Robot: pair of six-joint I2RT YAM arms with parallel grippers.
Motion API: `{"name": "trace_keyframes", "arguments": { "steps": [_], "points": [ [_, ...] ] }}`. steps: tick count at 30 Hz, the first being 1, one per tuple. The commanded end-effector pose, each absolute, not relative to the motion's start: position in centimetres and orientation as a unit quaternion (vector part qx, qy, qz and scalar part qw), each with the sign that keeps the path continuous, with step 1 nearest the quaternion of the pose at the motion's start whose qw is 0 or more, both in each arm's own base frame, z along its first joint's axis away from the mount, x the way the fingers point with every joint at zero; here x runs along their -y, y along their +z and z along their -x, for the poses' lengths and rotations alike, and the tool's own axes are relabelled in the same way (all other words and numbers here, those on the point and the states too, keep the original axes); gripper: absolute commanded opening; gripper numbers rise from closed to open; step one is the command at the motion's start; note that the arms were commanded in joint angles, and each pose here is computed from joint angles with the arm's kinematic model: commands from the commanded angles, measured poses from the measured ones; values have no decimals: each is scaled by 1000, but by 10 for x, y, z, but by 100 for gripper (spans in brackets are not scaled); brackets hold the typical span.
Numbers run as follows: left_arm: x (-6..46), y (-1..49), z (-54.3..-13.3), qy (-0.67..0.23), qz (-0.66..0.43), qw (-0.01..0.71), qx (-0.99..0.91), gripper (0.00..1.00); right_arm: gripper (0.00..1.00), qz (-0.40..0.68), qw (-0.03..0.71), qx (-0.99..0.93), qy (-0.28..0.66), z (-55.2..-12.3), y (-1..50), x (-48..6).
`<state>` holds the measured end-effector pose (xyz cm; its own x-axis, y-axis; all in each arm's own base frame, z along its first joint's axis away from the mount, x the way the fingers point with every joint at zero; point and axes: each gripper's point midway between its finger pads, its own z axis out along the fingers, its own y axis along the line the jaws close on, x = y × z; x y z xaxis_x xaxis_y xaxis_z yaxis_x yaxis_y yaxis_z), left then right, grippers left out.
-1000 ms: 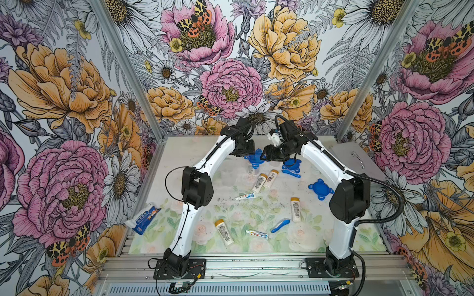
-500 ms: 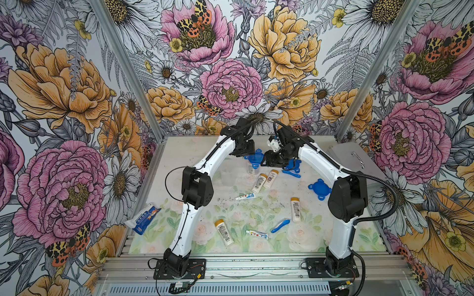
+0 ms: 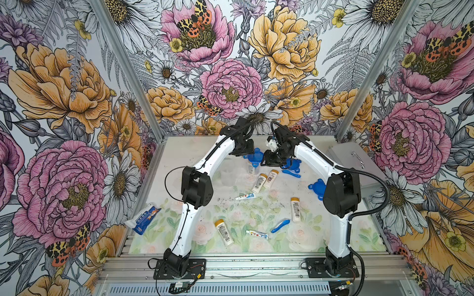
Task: Pack away toiletry kits
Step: Adjust the lid on the container.
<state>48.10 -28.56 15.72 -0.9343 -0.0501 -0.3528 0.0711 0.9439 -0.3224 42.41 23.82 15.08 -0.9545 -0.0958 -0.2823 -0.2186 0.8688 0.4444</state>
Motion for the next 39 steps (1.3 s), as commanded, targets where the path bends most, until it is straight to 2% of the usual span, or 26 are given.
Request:
{"name": "trace_keyframes", "arguments": {
  "steps": [1,21,32,39],
  "points": [
    [282,171,-468,-165,-18,179,-970,55,47,74,155,-954,245,-444,158,-240],
    [280,178,-475,-168,-11,191,-967,56,47,65,138,-956,251,-450,142,-245],
    [277,178,-479,-167,-9,193,-967,56,55,61,127,-961,238,-432,139,-234],
    [277,180,-480,-167,-9,196,-966,56,55,49,130,-962,236,-430,143,-226]
  ]
}}
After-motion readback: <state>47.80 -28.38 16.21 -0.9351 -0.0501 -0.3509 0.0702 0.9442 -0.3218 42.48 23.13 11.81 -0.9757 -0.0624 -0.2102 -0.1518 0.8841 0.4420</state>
